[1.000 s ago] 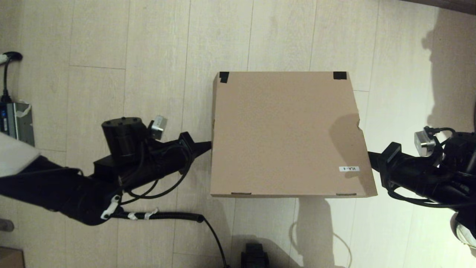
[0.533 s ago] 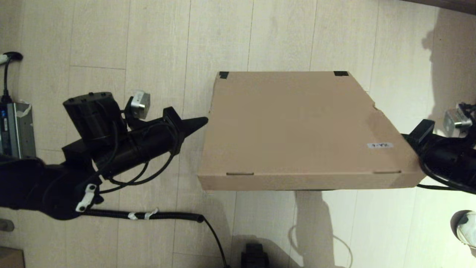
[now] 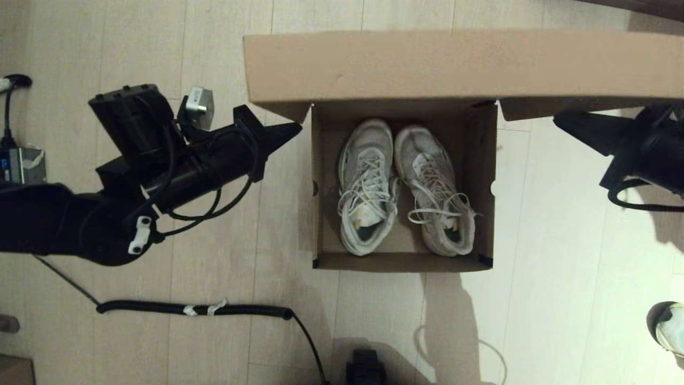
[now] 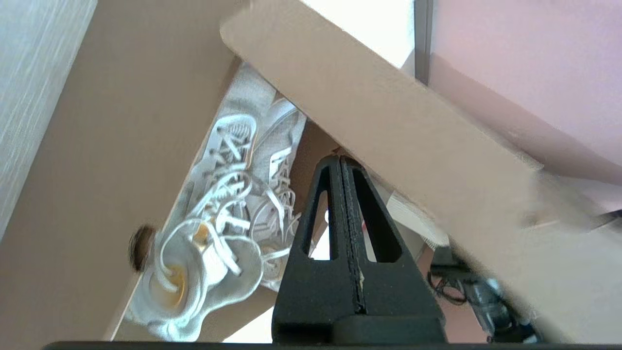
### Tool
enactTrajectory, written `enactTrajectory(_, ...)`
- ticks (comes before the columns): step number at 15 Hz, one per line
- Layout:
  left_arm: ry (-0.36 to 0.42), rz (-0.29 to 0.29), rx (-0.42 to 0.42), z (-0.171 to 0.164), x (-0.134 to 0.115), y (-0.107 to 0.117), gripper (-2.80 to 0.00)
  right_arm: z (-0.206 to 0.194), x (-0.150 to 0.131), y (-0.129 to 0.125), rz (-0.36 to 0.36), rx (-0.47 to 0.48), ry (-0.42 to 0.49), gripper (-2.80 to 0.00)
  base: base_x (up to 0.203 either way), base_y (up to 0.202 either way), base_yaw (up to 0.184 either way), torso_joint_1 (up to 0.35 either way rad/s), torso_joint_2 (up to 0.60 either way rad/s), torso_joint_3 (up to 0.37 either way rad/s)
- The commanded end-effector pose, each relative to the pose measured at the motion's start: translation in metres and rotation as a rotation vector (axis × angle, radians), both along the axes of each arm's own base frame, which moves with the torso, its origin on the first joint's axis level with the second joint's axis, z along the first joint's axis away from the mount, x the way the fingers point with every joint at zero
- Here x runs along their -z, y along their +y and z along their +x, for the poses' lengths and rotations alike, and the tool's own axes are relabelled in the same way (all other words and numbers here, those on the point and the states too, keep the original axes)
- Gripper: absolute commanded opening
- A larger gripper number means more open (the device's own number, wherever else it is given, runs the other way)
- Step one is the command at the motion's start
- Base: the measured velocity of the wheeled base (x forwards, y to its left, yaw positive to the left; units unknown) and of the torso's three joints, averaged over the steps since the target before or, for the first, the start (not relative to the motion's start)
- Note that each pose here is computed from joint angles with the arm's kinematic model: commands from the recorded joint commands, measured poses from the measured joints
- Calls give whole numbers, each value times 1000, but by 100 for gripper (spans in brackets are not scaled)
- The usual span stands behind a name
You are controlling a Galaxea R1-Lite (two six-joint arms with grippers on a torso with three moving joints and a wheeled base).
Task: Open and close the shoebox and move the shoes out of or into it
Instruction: Open the shoe box
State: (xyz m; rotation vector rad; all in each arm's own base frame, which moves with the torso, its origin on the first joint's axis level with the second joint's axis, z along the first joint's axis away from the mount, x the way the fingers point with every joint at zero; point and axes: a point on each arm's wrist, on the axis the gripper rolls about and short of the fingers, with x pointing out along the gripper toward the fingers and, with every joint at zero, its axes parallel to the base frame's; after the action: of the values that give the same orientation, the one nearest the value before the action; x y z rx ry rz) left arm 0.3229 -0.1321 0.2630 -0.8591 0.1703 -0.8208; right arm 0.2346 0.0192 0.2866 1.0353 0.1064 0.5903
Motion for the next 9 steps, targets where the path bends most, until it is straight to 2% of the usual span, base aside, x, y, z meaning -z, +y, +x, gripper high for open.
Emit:
enactTrajectory(1,-5,-7,4,1,-2,0,-280,20,2,1,5,-2,15,-280,0,0,0,0,0,0)
enactTrajectory(4,-5,-7,2,-1,-2,0,-280,44,4,1,7,13,15,-280,0,0,0,0,0,0)
enactTrajectory(7,-5,-7,2,1,-2,-1,-280,53,-10,-7,73,23,-32,-280,0,0,0,0,0,0)
enactTrajectory(9,1,-5,2,2,0,-1,-280,69,-13,-14,90,42,-37,-280,0,0,0,0,0,0)
